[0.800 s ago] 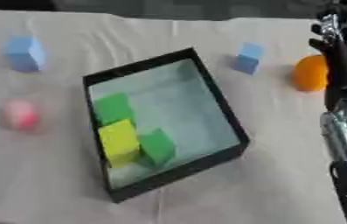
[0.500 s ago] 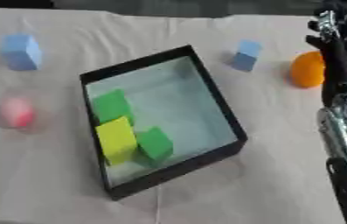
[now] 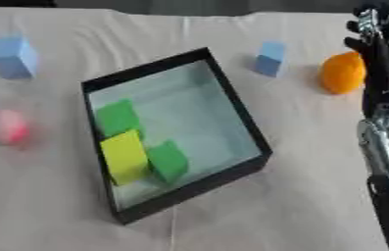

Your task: Pick up objects on the table and place them in the box.

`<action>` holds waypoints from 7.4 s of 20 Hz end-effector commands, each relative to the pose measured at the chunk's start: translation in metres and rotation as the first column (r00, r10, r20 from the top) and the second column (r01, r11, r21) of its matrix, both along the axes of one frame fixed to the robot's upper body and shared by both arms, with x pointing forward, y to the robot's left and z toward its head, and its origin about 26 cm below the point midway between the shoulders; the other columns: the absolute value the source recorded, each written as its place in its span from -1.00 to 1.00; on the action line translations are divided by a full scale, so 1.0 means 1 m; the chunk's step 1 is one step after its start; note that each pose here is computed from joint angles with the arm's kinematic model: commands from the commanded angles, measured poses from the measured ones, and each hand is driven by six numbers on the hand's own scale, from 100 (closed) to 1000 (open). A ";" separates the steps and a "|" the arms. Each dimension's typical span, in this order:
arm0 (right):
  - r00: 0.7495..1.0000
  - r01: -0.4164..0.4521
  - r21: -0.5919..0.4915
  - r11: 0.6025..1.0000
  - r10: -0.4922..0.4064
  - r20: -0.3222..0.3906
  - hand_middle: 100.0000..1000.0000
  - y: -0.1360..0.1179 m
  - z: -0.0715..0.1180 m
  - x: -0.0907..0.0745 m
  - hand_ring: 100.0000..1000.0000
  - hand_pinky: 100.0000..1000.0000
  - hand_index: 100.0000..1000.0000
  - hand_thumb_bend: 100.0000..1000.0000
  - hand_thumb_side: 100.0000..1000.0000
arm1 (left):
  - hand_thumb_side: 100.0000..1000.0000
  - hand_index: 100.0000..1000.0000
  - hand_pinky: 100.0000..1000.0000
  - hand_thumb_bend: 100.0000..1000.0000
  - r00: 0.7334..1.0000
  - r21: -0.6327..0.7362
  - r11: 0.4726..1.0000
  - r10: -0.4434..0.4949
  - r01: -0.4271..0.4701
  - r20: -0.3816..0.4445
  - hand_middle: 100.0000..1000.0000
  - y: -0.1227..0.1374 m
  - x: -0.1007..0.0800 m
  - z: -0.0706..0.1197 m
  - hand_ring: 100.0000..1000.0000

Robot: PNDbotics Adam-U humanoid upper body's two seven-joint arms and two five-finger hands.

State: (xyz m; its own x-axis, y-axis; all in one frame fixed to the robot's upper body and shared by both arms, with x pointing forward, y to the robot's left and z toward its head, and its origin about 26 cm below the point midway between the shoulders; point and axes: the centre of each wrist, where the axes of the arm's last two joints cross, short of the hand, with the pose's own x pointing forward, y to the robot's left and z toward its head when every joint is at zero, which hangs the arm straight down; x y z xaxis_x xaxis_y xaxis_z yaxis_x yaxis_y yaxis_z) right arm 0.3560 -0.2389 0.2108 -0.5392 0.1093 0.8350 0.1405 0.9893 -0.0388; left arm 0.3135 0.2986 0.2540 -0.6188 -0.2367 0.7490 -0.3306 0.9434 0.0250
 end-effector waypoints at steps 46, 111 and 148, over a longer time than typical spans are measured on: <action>0.999 -0.046 -0.061 0.997 0.048 0.024 0.52 0.006 0.010 -0.004 0.63 0.60 0.70 -1.00 0.27 | -0.61 0.72 0.80 0.61 0.600 0.858 0.177 0.647 0.483 -0.471 0.61 0.070 0.112 0.134 0.84; 0.992 -0.113 -0.059 0.992 0.116 0.051 0.49 0.024 0.021 -0.005 0.60 0.61 0.69 -1.00 0.27 | -1.00 -0.06 0.08 -0.23 0.521 0.899 0.257 0.745 0.354 -0.417 -0.22 0.105 0.120 0.107 -0.07; 0.995 -0.017 0.055 0.998 0.012 0.097 0.50 0.015 0.027 -0.004 0.62 0.61 0.69 -1.00 0.28 | -1.00 0.18 0.15 0.01 0.907 0.869 -0.270 0.039 0.415 -0.420 -0.03 -0.179 0.077 0.089 0.12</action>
